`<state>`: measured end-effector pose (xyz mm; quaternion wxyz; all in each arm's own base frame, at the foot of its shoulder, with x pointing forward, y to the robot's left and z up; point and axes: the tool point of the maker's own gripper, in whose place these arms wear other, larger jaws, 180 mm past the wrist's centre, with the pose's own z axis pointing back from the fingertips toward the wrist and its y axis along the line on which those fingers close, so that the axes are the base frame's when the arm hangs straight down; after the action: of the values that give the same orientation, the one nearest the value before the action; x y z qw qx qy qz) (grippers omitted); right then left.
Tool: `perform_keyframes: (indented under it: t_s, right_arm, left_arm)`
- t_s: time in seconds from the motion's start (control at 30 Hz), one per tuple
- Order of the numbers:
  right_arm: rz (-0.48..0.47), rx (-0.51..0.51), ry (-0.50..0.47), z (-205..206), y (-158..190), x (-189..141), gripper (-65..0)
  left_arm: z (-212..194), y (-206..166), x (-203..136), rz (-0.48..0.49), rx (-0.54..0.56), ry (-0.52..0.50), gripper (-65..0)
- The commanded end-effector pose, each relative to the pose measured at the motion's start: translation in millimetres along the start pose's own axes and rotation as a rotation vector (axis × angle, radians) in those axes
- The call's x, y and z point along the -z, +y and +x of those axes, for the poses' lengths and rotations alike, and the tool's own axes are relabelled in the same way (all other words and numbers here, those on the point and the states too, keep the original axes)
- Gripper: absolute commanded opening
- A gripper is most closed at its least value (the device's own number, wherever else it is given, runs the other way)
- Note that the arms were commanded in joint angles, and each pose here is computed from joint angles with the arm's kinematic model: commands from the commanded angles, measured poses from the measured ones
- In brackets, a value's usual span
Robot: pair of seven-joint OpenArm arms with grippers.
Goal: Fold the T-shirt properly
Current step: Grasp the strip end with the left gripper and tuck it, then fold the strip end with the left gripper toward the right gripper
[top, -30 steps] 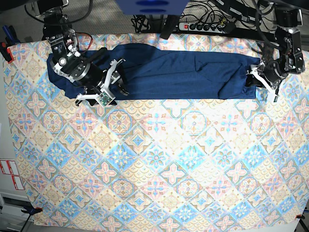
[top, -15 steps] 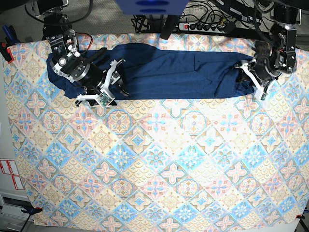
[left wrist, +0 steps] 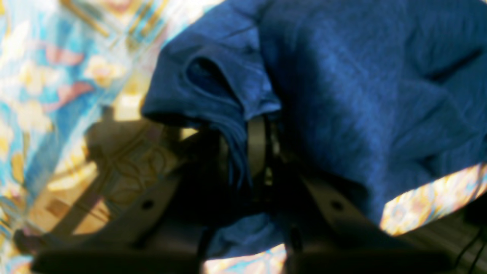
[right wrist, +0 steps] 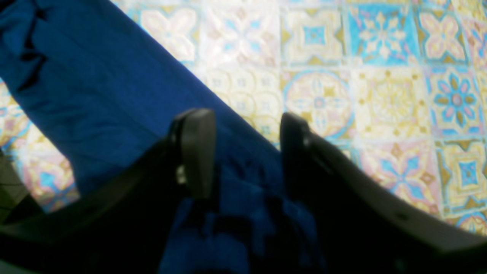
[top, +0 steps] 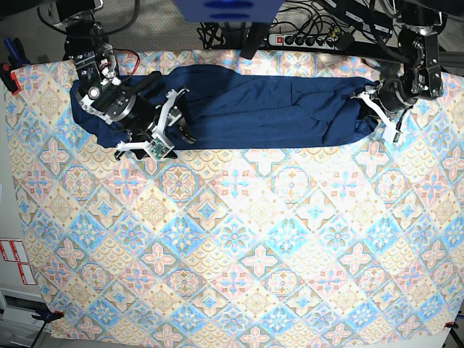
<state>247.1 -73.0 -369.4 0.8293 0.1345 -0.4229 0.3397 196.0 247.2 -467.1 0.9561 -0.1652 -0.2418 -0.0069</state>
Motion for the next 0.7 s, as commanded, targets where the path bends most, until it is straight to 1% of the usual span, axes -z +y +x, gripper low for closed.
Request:
perform_keyframes:
  t_s: [0.0,0.17,0.27,0.33,0.47,0.57,0.67]
  right_arm:
    - [-0.01,-0.01,-0.042,12,-5,-4,-38.7]
    - [-0.009,-0.011,-0.041,12,-5,-4,-38.7]
    - [-0.008,-0.012,-0.041,12,-4,-4,-38.7]
    - [-0.008,-0.012,-0.041,12,-4,-4,-38.7]
    - [-0.011,-0.011,-0.041,12,-5,-4,-38.7]
    - [-0.01,-0.01,-0.04,11,-5,-4,-38.7]
    - [-0.01,-0.012,-0.038,10,-5,-4,-38.7]
  left_arm:
    - [12,12,-9,0.025,0.014,-0.023,-65.0]
    - [34,46,-34,0.108,-0.014,-0.096,-65.0]
    - [40,55,-42,0.131,-0.019,-0.117,-65.0]
    - [52,62,-48,0.147,0.003,-0.131,-65.0]
    - [58,65,-51,0.154,0.012,-0.138,-65.0]
    - [66,73,-60,0.173,0.017,-0.155,-65.0]
    - [74,55,-65,0.133,0.046,-0.182,-65.0]
